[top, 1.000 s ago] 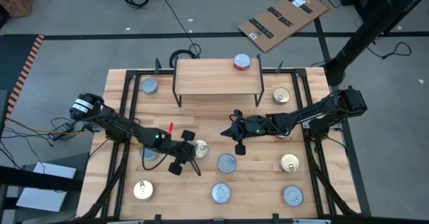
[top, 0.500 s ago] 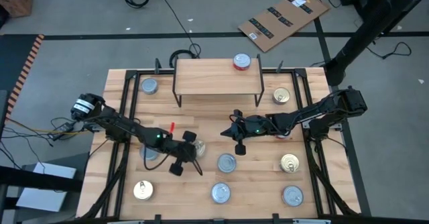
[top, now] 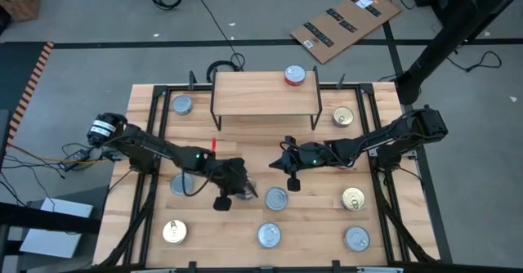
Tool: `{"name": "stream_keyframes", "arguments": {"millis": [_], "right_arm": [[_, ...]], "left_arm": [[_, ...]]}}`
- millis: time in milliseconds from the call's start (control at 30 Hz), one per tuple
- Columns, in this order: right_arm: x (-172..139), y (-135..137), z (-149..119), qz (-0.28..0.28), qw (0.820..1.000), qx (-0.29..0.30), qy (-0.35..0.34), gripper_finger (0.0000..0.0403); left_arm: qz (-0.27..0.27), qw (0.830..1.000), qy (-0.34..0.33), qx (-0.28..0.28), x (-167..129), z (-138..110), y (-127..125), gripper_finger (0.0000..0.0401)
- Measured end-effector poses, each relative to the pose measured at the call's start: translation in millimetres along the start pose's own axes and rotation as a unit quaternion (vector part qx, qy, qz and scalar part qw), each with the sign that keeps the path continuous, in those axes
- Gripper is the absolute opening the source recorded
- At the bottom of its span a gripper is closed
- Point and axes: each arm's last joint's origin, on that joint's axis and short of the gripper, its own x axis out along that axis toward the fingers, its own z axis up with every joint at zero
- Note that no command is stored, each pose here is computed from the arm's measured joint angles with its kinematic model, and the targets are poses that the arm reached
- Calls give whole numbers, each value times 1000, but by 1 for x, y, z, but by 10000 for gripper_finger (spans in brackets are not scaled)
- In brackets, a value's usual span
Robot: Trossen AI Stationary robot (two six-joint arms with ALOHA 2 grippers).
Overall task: Stack canned seafood by type on shelf
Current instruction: Put the blue pink tuna can on the shelf
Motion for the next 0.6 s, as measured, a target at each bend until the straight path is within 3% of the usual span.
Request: {"name": "stream_keyframes", "arguments": {"millis": [167, 600], "right_arm": [[-3, 16, 0, -54, 998, -22, -5, 48], [-11, 57, 13, -62, 998, -24, -12, 216]], "left_arm": [[-22, 997, -37, -59, -3, 9, 16, 1], [-23, 991, -73, -106, -10, 16, 42, 0]]}}
